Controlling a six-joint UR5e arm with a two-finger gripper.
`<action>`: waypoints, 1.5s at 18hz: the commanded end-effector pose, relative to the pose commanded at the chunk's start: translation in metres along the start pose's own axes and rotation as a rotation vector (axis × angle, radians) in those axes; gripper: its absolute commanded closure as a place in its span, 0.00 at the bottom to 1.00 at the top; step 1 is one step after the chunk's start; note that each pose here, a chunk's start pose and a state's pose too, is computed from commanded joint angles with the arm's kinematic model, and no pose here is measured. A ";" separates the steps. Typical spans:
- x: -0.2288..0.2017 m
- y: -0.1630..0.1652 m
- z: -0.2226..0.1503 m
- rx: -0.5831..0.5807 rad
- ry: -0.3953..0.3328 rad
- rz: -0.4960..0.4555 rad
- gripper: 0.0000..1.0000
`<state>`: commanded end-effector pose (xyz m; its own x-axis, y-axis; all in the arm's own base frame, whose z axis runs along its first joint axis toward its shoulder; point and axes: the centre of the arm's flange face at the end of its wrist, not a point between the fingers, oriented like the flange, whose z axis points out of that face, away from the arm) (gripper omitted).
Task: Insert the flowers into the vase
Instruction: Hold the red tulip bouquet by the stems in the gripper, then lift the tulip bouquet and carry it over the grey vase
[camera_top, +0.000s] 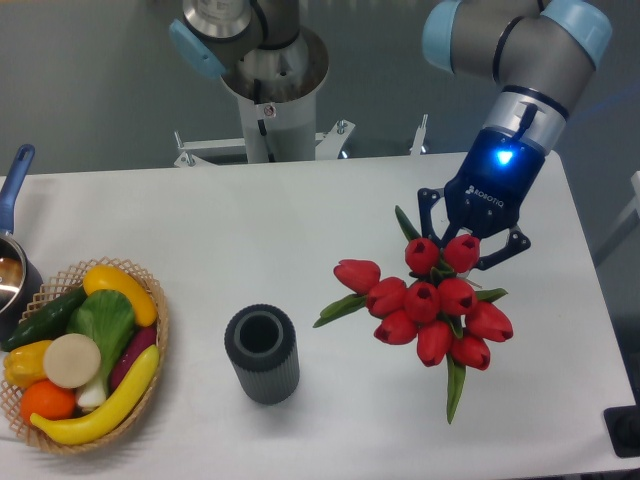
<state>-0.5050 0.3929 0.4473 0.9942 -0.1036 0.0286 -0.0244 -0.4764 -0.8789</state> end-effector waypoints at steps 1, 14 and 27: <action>0.001 0.000 0.001 0.000 0.001 0.007 0.81; 0.006 0.001 0.014 0.001 0.020 0.018 0.81; 0.058 -0.014 0.042 0.309 0.211 0.046 0.81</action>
<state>-0.4424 0.4306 0.4413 0.9487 -0.3114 0.0550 -0.0036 -0.1847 -0.9828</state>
